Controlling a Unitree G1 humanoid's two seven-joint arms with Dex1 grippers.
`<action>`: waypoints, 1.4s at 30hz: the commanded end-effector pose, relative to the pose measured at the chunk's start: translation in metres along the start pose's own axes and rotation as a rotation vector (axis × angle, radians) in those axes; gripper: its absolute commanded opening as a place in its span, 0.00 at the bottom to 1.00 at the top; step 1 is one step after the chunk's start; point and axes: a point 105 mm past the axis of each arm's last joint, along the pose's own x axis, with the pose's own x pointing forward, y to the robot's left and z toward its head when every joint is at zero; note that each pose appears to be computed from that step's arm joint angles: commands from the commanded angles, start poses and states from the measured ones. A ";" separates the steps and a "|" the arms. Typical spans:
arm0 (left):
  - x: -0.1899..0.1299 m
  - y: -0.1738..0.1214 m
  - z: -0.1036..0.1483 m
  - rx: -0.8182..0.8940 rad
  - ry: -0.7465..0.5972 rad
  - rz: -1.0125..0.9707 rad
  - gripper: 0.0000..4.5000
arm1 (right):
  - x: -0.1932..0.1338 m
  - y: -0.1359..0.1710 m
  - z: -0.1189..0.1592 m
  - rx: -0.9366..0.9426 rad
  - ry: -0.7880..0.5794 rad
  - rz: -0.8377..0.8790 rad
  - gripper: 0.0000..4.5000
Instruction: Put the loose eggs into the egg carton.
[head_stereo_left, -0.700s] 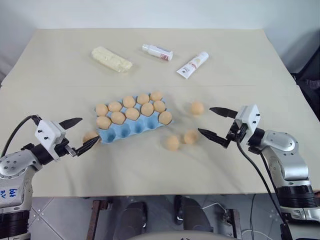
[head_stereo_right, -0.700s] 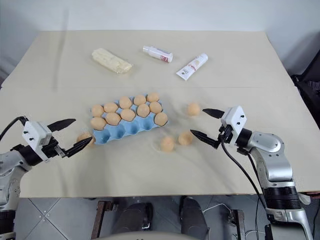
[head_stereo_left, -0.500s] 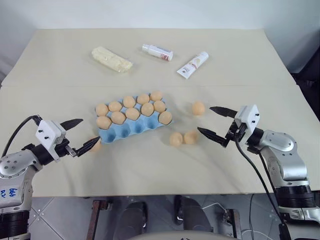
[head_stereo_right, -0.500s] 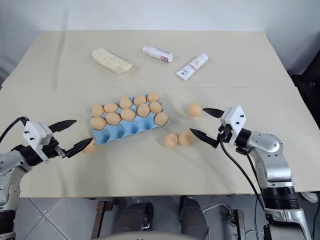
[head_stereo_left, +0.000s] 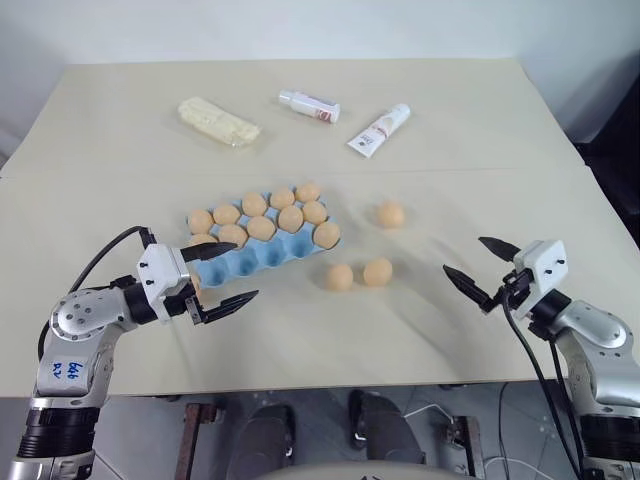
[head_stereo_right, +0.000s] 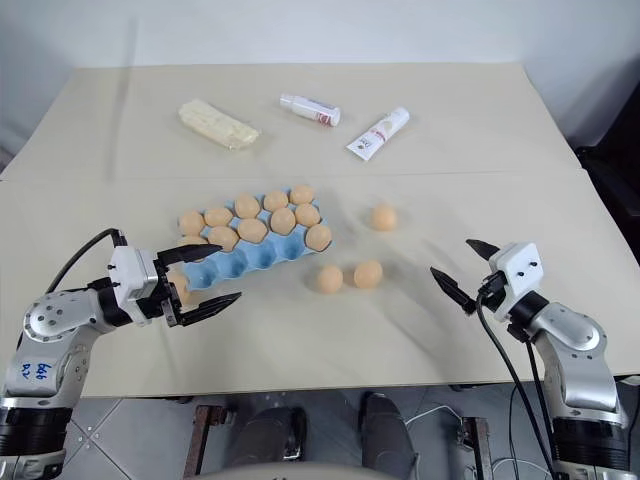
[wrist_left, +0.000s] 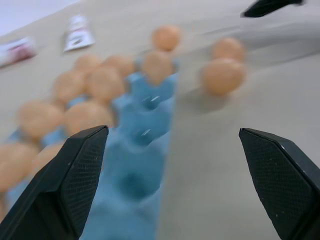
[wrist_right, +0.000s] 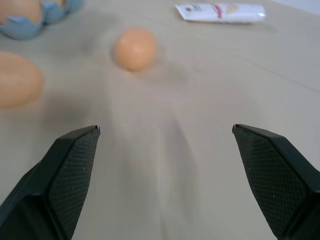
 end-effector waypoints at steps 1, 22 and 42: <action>0.001 0.003 0.001 0.019 -0.015 -0.002 0.99 | 0.022 -0.001 0.020 0.013 -0.045 0.003 1.00; -0.010 -0.002 0.000 0.038 -0.008 0.081 1.00 | 0.145 0.019 0.037 0.045 0.124 0.103 0.70; -0.059 0.011 -0.018 -0.039 0.072 0.324 1.00 | 0.163 0.158 0.113 -0.054 -0.044 0.558 0.40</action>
